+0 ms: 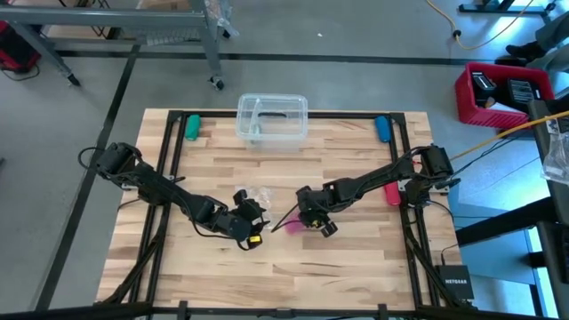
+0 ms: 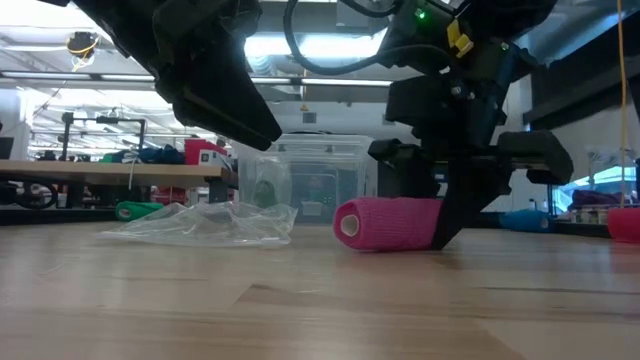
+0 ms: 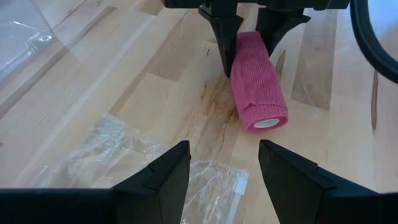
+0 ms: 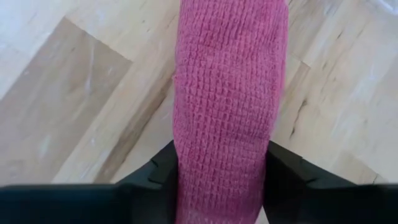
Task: Roll bandage
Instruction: Roll the pink bandage, then open transparent zip bag
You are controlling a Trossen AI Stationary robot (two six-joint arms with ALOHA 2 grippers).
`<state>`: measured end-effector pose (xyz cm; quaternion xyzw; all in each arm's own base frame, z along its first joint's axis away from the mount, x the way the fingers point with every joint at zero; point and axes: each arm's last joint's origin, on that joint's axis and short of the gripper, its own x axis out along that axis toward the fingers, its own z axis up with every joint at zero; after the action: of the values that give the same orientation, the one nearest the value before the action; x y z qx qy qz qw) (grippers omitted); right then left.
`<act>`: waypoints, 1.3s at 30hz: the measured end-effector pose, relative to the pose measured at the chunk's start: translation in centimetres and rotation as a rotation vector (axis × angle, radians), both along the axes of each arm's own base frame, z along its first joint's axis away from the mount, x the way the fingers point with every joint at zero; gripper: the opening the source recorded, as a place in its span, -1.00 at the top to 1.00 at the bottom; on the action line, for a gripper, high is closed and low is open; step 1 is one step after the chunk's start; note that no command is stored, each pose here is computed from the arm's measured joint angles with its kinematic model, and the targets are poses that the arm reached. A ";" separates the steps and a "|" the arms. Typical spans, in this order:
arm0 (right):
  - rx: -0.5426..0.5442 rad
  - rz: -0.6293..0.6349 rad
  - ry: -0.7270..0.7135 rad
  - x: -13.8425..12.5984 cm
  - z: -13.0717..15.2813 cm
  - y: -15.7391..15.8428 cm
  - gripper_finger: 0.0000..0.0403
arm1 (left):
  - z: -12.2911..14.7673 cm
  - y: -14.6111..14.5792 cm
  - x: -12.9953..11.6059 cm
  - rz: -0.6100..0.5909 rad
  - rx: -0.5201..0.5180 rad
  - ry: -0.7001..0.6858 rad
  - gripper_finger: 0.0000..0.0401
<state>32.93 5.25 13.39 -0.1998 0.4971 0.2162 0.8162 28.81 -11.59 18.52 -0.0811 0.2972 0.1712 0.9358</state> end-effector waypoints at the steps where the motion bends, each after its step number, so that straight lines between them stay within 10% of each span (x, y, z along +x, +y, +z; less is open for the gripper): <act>1: 0.002 0.000 0.003 0.0 0.0 0.0 0.20 | 0.0 0.0 0.0 0.000 0.000 0.000 0.09; 16: -0.138 -0.256 0.327 -3.8 0.8 -1.5 -0.04 | 0.0 0.0 0.0 0.000 -0.001 -0.001 0.09; 28: 0.049 -0.415 0.357 -6.9 5.9 -2.0 -0.53 | 1.1 -0.4 0.7 -0.070 -0.019 -0.005 0.09; 39: 0.319 -0.324 -0.239 -3.4 8.0 1.2 -0.56 | -4.8 -1.9 0.7 -0.166 0.084 0.250 0.09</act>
<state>29.50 6.46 21.34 -0.0103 0.3823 0.1330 0.9144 29.54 -13.47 13.72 0.0049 0.4098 0.1142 0.9050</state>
